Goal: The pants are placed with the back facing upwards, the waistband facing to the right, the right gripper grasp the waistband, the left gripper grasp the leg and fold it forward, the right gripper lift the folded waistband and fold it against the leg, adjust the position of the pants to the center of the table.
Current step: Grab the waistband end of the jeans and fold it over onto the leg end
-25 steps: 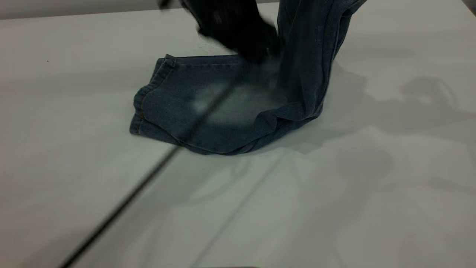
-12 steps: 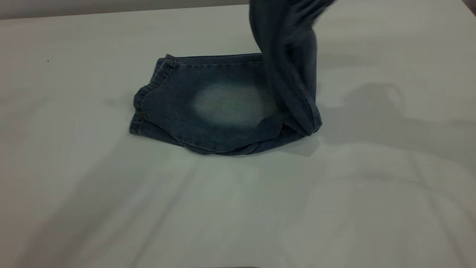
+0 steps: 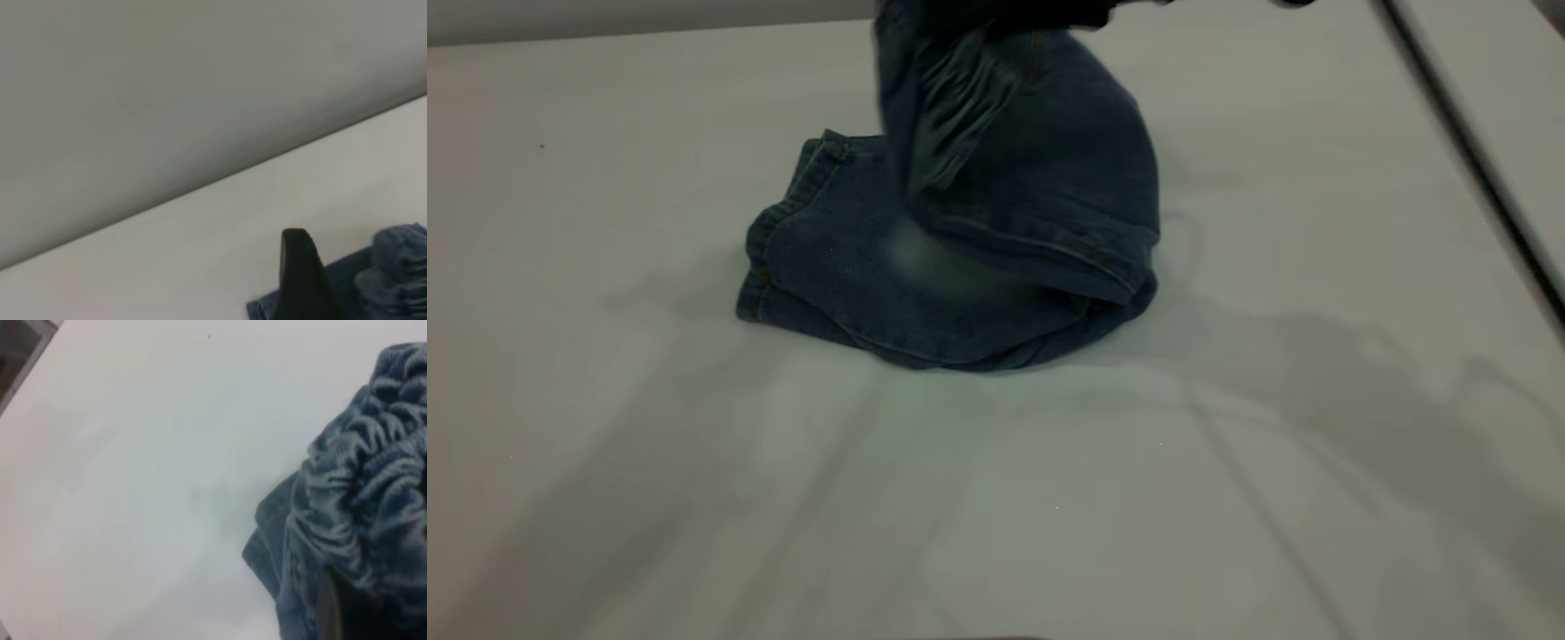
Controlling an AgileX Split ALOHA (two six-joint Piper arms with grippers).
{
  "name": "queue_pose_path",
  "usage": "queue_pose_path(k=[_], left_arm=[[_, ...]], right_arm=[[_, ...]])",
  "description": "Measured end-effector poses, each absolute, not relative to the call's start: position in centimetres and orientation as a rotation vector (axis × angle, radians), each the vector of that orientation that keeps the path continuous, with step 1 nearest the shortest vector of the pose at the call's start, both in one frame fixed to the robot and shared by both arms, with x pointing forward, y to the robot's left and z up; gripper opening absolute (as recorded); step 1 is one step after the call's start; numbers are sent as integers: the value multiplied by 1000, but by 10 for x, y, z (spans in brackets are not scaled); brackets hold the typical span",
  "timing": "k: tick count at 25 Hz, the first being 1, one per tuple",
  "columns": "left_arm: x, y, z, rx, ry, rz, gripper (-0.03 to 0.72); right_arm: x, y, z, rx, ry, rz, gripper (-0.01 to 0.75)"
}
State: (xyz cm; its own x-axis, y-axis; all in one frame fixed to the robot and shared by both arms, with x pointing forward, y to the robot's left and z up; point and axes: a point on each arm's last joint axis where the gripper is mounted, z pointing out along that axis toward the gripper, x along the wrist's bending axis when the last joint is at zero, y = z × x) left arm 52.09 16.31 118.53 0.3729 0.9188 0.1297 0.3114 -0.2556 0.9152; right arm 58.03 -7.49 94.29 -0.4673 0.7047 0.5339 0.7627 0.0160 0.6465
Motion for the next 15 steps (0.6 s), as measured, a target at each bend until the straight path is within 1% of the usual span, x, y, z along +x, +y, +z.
queue_pose_path(k=[5, 8, 11, 15], left_arm=[[520, 164, 1183, 1792, 1109, 876, 401], [520, 164, 1182, 1795, 1112, 874, 401], [520, 164, 1182, 1795, 1112, 874, 401], [520, 164, 1182, 1796, 1112, 874, 401]], right_arm=[[599, -60, 911, -1584, -2197, -1413, 92], [606, -55, 895, -1587, -2191, -1385, 133], [612, -51, 892, -1588, -2169, -1392, 241], [616, -44, 901, -1535, -2121, -1441, 456]])
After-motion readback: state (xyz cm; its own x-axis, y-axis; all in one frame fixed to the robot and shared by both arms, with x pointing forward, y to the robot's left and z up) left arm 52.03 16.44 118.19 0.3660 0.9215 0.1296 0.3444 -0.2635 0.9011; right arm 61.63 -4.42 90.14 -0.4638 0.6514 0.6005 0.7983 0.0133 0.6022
